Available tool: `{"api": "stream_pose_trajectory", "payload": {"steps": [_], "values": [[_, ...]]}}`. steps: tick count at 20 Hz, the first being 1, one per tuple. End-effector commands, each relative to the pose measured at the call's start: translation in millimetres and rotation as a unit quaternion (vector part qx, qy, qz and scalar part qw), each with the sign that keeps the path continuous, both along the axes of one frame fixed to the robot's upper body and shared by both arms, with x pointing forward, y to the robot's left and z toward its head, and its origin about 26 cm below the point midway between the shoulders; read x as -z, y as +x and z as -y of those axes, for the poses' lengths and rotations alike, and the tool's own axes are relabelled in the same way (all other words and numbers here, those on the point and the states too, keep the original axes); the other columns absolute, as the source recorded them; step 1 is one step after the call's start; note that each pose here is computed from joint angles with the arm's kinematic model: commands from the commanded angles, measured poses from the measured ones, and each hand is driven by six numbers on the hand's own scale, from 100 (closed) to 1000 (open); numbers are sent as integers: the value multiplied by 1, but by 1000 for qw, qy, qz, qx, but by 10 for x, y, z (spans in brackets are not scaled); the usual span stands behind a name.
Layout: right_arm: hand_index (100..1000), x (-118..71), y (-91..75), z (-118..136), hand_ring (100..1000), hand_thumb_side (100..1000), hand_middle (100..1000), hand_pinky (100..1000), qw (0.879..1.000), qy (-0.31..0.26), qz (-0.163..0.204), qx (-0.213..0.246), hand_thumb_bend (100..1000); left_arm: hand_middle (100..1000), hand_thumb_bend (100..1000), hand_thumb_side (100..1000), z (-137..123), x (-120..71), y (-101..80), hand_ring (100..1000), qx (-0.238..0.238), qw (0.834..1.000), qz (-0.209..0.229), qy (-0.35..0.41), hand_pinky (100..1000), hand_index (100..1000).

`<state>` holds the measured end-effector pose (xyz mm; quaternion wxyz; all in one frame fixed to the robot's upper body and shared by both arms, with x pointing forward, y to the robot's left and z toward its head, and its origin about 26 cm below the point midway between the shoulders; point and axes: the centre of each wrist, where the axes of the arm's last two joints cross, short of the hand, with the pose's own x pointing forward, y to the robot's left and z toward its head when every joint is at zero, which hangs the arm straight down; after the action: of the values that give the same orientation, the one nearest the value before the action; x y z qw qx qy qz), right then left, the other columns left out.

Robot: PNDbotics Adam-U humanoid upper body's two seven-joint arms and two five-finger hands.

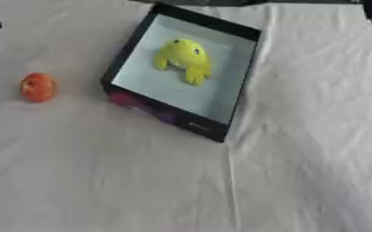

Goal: Pick up objects on the table and place them in the box.

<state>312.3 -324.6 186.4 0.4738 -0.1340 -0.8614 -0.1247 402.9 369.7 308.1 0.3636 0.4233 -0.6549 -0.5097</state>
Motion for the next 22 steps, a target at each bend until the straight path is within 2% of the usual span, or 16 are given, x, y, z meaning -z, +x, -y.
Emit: {"api": "stream_pose_trajectory", "payload": {"steps": [1, 5, 12, 15, 18, 22], "values": [[851, -114, -22, 45, 898, 351, 922, 930, 1000, -19, 13, 5, 704, 770, 672, 325, -297, -110, -96, 739, -21, 1000, -13, 13, 812, 874], [850, -113, -26, 39, 898, 347, 922, 930, 1000, -21, 12, 3, 706, 774, 685, 333, -444, -9, -104, 746, -24, 998, -53, 20, 816, 881], [850, -115, -15, 1, 899, 342, 923, 930, 1000, -23, 10, -7, 706, 773, 682, 294, -494, 181, -3, 748, -26, 993, -110, 38, 813, 879], [850, -111, -6, -22, 899, 337, 923, 930, 1000, -23, 9, -13, 706, 775, 670, 255, -456, 315, 91, 752, -10, 988, -147, 34, 815, 878], [850, -107, 0, -32, 899, 336, 923, 930, 1000, -23, 7, -15, 706, 769, 652, 276, -365, 406, 168, 742, 11, 984, -176, 38, 817, 874], [850, -100, 6, -42, 900, 334, 925, 929, 1000, -24, 6, -17, 706, 766, 649, 296, -225, 393, 235, 738, 53, 978, -201, 24, 819, 871]]}}
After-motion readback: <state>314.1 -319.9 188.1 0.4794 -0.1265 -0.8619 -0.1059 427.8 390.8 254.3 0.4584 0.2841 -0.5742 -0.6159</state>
